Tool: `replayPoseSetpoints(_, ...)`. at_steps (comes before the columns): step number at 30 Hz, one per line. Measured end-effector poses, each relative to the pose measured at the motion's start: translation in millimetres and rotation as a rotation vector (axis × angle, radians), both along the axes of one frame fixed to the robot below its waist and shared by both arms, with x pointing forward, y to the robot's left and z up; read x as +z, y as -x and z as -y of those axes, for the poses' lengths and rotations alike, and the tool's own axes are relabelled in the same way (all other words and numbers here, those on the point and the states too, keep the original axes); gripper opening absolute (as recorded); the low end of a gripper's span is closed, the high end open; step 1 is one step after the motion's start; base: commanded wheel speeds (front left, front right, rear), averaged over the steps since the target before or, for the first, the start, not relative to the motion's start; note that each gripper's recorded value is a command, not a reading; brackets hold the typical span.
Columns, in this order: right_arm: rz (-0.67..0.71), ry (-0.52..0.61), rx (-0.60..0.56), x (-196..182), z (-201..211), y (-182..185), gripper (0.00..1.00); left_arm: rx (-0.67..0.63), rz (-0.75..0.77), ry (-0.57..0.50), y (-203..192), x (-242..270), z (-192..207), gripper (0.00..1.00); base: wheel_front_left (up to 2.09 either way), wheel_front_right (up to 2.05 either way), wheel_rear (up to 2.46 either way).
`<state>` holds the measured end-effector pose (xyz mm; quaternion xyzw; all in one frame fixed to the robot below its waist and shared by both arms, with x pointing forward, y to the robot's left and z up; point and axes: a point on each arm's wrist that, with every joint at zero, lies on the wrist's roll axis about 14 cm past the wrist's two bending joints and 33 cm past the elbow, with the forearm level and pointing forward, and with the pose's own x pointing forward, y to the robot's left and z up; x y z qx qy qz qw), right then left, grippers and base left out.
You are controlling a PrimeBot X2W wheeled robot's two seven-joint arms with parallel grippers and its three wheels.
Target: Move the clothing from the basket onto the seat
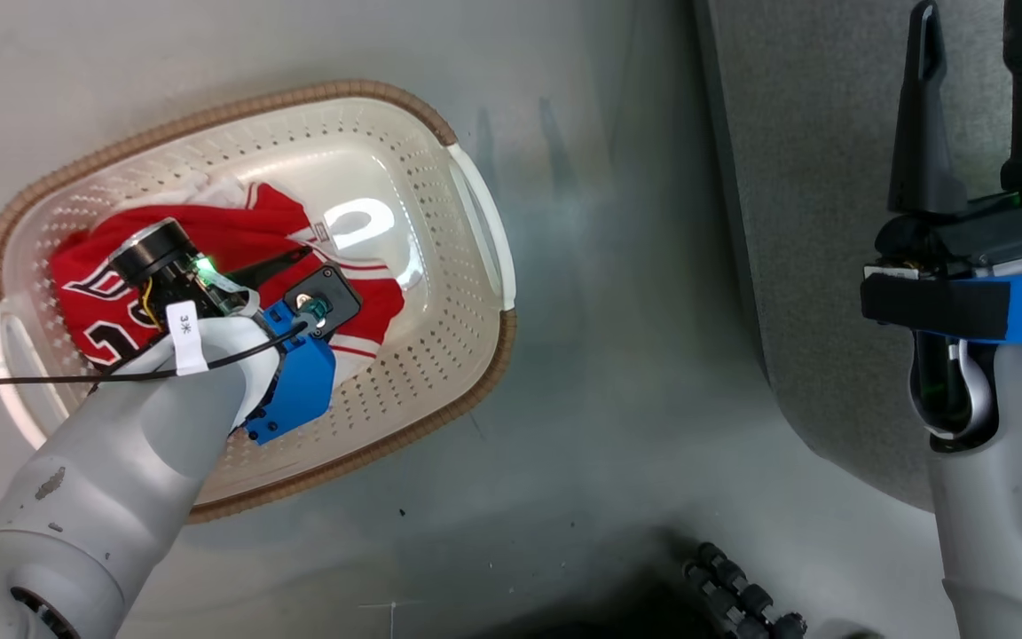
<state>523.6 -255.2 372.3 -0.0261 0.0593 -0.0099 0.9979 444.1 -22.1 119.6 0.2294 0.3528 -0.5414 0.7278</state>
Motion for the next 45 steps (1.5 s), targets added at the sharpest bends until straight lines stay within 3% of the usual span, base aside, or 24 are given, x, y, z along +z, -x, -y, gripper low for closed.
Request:
replayPoseSetpoints(11, -0.055, 0.003, 0.002, -35, 0, -3, 1.0, -0.033, -0.092, -0.071, 25, -52, -6, 1.0, 0.0, 0.0, 0.0)
replayPoseSetpoints(28, -0.067, 0.015, 0.008, -50, 0, -4, 1.0, -0.049, -0.109, -0.189, 20, -84, -24, 1.0, 0.0, 0.0, 0.0)
replayPoseSetpoints(29, -0.066, 0.015, 0.009, -50, 0, -4, 1.0, -0.049, -0.114, -0.202, 21, -84, -26, 0.87, 0.0, 0.0, 0.0)
replayPoseSetpoints(30, -0.065, 0.014, 0.01, -50, -1, -4, 1.0, -0.049, -0.116, -0.215, 21, -85, -27, 0.56, 0.0, 0.0, 0.0)
replayPoseSetpoints(33, -0.063, 0.015, 0.012, -49, -1, -4, 1.0, -0.056, -0.106, -0.243, 21, -87, -31, 0.0, 0.0, 0.0, 0.0)
replayPoseSetpoints(45, -0.057, 0.013, 0.016, -49, -4, -6, 1.0, -0.056, -0.108, -0.247, 22, -86, -32, 0.0, 0.0, 0.0, 0.0)
